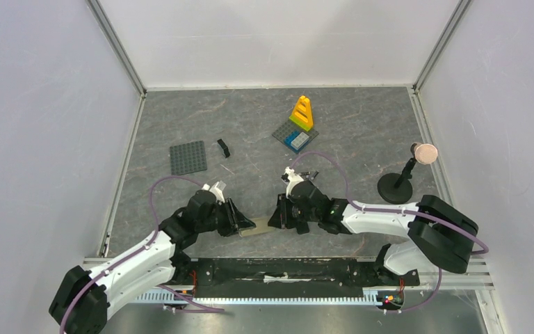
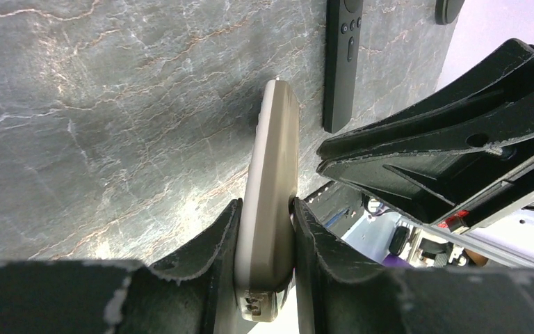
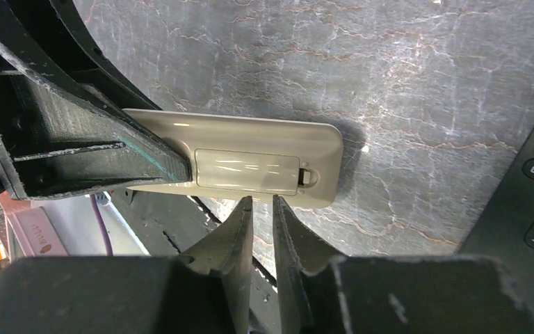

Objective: Load the batteries into the remote control

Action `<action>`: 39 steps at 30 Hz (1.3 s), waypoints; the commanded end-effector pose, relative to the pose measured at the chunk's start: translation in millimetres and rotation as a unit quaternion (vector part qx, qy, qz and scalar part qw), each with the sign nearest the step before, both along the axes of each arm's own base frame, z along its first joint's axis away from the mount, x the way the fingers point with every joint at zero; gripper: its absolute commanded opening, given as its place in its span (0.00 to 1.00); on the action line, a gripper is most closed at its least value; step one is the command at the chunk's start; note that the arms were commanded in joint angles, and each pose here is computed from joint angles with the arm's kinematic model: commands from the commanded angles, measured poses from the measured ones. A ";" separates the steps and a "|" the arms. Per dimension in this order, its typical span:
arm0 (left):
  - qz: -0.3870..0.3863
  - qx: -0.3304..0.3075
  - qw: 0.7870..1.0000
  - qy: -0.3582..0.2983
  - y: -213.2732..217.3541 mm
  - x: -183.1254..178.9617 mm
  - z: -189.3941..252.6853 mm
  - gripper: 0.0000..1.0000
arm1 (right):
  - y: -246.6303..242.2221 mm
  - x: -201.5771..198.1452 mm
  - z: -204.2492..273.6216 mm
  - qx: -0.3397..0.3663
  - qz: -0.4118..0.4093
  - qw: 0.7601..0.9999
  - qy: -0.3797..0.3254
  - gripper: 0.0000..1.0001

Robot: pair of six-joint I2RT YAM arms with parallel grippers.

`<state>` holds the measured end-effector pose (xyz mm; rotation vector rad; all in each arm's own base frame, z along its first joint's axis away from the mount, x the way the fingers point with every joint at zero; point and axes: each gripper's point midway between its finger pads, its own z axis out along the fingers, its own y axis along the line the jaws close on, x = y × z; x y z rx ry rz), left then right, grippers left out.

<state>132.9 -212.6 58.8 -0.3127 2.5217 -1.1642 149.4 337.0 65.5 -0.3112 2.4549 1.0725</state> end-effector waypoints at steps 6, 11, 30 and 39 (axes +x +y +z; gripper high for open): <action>0.006 0.074 0.996 0.057 24.3 -17.9 -39.0 0.02 | 9.9 11.7 3.4 0.023 -0.007 1.000 0.001 0.25; 0.005 0.075 0.996 0.049 26.5 -18.6 -42.9 0.02 | 10.5 18.3 1.1 0.017 -0.007 1.000 -0.008 0.31; 0.001 0.072 0.997 0.031 28.3 -18.9 -48.5 0.02 | 22.3 15.2 1.3 0.031 0.027 0.999 -0.010 0.24; 0.003 0.073 0.997 0.031 29.0 -18.4 -49.2 0.02 | 15.1 12.0 -10.7 0.014 0.019 1.000 0.003 0.25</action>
